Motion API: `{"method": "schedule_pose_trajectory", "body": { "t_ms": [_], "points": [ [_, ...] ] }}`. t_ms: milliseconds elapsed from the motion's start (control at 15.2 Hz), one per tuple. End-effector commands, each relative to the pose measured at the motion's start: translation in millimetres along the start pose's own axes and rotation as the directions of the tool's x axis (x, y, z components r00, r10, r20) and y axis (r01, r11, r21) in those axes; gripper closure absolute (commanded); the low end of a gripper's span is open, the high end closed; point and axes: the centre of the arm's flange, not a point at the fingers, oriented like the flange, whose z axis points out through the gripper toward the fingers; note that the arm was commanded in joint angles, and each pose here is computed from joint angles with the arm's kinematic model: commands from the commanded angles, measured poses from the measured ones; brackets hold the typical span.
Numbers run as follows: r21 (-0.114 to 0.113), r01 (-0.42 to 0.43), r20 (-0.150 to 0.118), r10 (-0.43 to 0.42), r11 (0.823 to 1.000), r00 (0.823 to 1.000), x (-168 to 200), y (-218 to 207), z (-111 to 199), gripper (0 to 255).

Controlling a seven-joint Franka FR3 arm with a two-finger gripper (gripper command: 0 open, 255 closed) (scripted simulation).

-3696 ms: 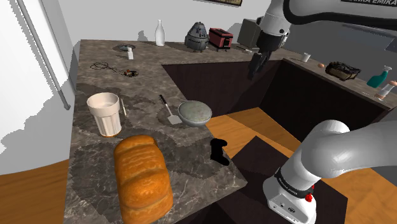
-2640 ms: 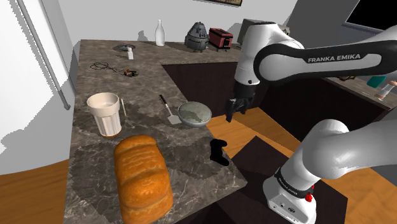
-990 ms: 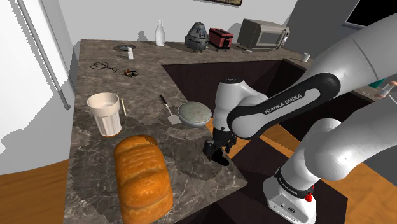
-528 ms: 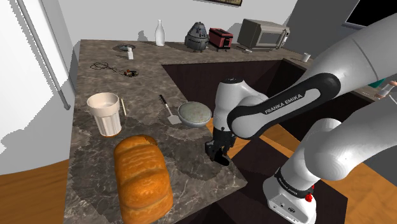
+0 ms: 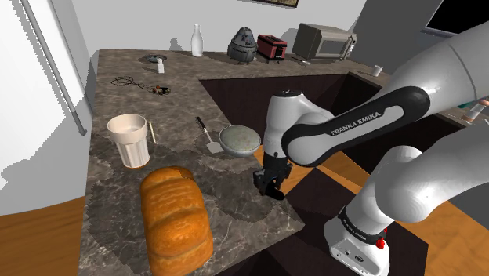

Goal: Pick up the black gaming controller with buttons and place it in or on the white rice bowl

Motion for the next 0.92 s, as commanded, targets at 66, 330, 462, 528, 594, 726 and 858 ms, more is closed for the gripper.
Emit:
{"method": "schedule_pose_trajectory", "body": {
  "t_ms": [66, 330, 462, 528, 594, 726, 858],
  "points": [
    [0.000, 0.000, 0.001, 0.000, 1.000, 1.000, -3, 0, -15, 255],
    [0.000, 0.000, 0.001, 0.000, 1.000, 1.000, -6, 1, -36, 255],
    [0.000, 0.000, 0.001, 0.000, 1.000, 1.000, -8, 1, -46, 255],
    [0.000, 0.000, 0.001, 0.000, 1.000, 1.000, -8, 2, -51, 255],
    [0.000, 0.000, 0.001, 0.000, 1.000, 1.000, -9, 2, -57, 255],
    [0.000, 0.000, 0.001, 0.000, 1.000, 1.000, -11, 2, -67, 255],
    [0.000, 0.000, 0.001, 0.000, 1.000, 1.000, -12, 2, -77, 255]
  ]
}}
